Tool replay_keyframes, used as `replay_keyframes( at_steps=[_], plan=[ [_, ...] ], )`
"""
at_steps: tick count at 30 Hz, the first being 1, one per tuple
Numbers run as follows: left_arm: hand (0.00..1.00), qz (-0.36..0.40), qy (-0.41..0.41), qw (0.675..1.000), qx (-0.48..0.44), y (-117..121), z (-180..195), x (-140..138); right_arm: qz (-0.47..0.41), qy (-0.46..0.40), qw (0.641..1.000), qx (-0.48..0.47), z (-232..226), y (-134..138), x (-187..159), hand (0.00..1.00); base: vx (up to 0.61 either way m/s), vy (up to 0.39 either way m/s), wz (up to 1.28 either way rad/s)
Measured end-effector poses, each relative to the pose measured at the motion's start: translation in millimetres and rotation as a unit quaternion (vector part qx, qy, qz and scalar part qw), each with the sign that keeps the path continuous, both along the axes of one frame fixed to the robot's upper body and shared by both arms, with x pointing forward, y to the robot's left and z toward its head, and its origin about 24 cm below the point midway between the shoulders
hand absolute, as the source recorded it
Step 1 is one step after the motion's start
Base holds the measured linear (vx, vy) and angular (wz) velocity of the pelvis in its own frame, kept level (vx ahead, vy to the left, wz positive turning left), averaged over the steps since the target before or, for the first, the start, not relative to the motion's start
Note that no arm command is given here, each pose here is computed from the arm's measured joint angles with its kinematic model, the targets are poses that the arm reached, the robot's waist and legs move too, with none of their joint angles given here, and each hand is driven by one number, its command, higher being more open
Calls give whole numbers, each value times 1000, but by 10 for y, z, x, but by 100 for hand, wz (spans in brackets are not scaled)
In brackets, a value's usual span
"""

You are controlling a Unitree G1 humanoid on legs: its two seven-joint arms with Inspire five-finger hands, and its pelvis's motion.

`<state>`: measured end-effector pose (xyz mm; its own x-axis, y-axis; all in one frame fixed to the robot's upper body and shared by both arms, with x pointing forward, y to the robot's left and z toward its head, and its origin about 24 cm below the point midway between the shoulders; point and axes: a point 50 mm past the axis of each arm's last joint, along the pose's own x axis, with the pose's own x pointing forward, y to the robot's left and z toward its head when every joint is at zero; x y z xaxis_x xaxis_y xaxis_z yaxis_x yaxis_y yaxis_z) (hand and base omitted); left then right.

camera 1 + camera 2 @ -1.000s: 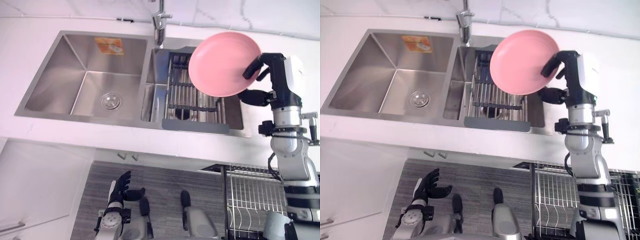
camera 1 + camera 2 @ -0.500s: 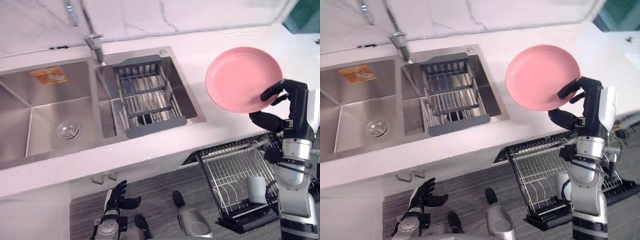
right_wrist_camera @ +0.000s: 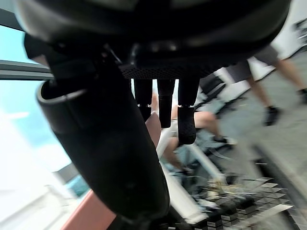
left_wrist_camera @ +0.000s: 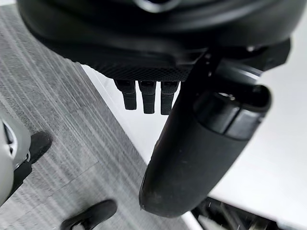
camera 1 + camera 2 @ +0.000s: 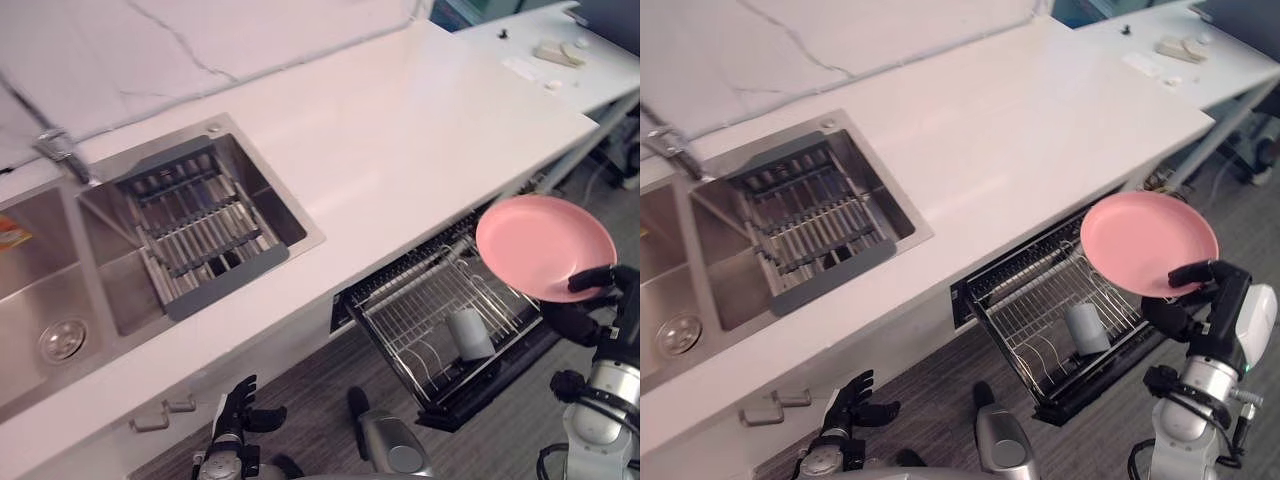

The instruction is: Walk over to the sink, pick up the cup, carry it to the dishwasher, place the cup inside the dishwasher, then close the dishwasher door

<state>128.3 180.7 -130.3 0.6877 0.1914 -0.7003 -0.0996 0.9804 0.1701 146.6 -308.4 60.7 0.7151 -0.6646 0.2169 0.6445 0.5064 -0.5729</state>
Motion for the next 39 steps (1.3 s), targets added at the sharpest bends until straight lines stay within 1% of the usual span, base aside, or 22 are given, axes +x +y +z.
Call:
replay_keyframes(
  at_steps=[3, 5, 7, 9, 14, 20, 22, 26, 31, 32, 36, 39],
  plan=[
    [90, -5, -3, 1000, -11, -96, -3, 39, -12, 26, 999, 29, -172, 31, -93, 30, 41, 31, -26],
    [90, -6, -9, 1000, -16, -131, 7, 72, -3, 39, 998, 55, -288, 90, -78, 30, -14, 31, -20],
    [90, -13, -23, 999, -18, -165, 43, 176, 14, 63, 994, 87, -456, 187, -32, 30, -65, -5, -11],
    [90, -26, -41, 999, -17, -191, 95, 286, 24, 61, 992, 109, -509, 240, 46, 30, -72, -33, -1],
    [90, -49, -85, 995, -16, -252, 238, 538, 45, -3, 994, 98, -248, 113, 409, 30, -89, -29, -14],
    [90, -53, -132, 990, -15, -232, 398, 740, 28, -59, 993, 99, -68, -68, 599, 30, 18, -7, 5],
    [90, -56, -148, 987, -14, -214, 454, 823, 11, -81, 992, 94, 21, -199, 687, 30, -4, 11, 8],
    [90, -63, -159, 985, -19, -266, 500, 902, 1, -110, 991, 79, 250, -387, 857, 30, -35, 7, 7],
    [90, -78, -165, 983, -25, -345, 527, 946, 5, -136, 988, 74, 446, -461, 1036, 30, -14, -4, 1],
    [90, -84, -170, 981, -26, -377, 552, 986, 6, -145, 987, 64, 560, -511, 1098, 30, -25, -10, 3],
    [90, -87, -179, 980, -26, -392, 588, 1041, 10, -159, 986, 42, 776, -571, 1213, 30, 0, 0, 0],
    [90, -88, -184, 979, -26, -395, 604, 1058, 19, -149, 988, 19, 849, -527, 1280, 30, 9, -18, 4]
  ],
)
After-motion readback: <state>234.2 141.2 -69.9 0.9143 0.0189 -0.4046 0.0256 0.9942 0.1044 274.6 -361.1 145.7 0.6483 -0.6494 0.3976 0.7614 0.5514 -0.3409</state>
